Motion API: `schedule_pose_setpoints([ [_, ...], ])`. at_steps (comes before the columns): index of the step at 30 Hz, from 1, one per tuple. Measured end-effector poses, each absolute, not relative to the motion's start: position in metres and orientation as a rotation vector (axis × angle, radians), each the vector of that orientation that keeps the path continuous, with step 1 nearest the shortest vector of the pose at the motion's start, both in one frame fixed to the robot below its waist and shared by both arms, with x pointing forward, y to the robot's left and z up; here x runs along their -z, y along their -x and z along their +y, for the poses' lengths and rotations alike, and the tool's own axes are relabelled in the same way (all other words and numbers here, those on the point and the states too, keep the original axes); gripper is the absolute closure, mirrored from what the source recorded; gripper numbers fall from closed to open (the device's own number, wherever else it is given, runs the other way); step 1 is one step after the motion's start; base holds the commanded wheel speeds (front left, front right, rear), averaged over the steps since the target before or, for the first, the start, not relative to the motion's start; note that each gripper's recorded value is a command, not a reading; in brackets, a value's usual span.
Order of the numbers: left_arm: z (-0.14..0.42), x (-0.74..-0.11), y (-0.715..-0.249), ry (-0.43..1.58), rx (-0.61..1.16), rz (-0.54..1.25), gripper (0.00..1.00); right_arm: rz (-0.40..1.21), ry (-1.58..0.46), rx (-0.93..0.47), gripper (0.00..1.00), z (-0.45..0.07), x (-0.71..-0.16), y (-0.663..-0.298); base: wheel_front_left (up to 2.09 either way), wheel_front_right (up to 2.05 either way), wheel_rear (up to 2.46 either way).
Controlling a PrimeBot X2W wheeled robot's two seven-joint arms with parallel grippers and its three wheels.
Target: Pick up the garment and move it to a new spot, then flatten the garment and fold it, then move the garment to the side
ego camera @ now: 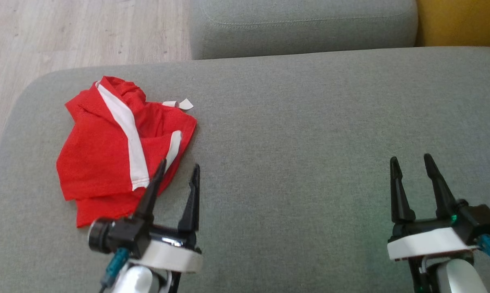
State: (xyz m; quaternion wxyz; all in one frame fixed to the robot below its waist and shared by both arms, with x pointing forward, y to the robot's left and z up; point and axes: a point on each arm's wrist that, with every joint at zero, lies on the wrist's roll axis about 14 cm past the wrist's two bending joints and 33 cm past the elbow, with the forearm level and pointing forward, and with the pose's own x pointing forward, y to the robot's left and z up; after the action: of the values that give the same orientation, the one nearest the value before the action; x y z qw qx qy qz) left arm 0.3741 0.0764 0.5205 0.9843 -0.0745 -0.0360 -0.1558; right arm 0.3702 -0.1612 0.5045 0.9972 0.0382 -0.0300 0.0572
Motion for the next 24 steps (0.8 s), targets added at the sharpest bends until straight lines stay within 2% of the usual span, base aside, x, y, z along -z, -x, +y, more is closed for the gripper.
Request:
schedule_pose_setpoints([
  [15,0.075,-0.508,-0.371,0.121,0.330,-0.059,0.00,-0.045,-0.135,-0.091,0.00,-0.166,-0.496,-0.367,0.00,0.00,0.00],
  [24,0.092,-0.508,-0.368,0.125,0.279,-0.064,0.00,-0.041,-0.157,-0.155,0.00,-0.144,-0.496,-0.370,0.00,0.00,0.00],
])
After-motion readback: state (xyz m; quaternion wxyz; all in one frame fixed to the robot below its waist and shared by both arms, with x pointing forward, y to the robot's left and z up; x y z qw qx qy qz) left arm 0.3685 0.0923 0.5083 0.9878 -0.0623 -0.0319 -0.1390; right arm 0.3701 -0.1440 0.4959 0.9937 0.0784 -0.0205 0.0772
